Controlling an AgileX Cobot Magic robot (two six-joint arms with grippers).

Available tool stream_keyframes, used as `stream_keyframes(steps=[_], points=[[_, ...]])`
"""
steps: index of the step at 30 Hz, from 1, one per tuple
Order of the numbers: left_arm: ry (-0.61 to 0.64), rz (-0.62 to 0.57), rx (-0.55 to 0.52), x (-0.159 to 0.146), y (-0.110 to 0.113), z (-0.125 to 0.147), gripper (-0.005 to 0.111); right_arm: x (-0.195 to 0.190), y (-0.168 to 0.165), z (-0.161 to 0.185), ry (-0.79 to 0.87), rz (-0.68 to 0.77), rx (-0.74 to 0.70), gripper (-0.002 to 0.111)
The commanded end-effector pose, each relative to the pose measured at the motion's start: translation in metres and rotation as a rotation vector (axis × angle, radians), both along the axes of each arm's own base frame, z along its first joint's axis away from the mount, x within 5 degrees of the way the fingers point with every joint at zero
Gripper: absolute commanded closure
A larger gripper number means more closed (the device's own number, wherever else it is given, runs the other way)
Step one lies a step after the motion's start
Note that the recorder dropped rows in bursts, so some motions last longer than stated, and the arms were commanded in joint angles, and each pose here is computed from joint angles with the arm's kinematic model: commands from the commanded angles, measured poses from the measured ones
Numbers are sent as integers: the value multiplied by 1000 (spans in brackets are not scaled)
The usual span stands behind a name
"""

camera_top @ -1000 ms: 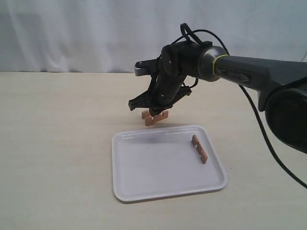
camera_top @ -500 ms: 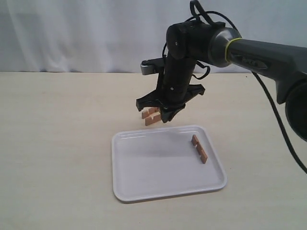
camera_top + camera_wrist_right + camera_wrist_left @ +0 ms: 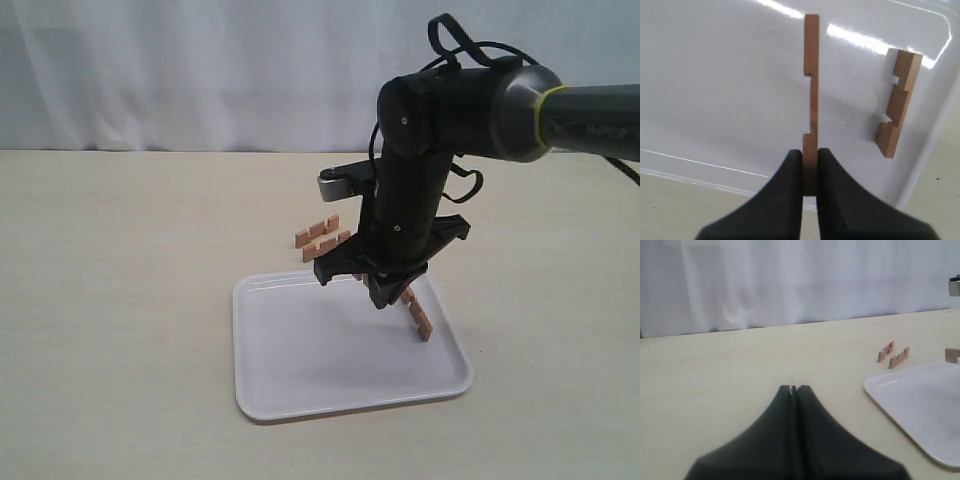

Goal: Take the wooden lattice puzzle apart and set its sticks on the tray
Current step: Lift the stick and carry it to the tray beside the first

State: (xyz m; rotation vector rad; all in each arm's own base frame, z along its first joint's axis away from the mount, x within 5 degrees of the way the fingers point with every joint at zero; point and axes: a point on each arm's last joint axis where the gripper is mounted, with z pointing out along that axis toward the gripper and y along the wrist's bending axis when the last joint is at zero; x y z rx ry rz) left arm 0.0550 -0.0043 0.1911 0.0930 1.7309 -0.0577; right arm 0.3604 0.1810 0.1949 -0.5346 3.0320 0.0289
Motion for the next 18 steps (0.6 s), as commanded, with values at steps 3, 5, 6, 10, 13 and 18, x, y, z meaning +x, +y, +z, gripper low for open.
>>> stream_keyframes(steps=[3,5,6,10,13,18], points=[[-8,-2,-5,0,0,0,107,-16,-9,3,-56,35,10,104],[-8,-2,-5,0,0,0,107,-20,-11,-1,-53,37,8,104],[-8,-2,-5,0,0,0,107,-21,-12,-2,-51,38,8,104],[-8,-2,-5,0,0,0,107,-24,-13,-11,-48,38,6,104],[-8,-2,-5,0,0,0,107,-27,-14,-17,-51,38,10,104],[-8,-2,-5,0,0,0,107,-28,-15,-26,-77,36,23,104]])
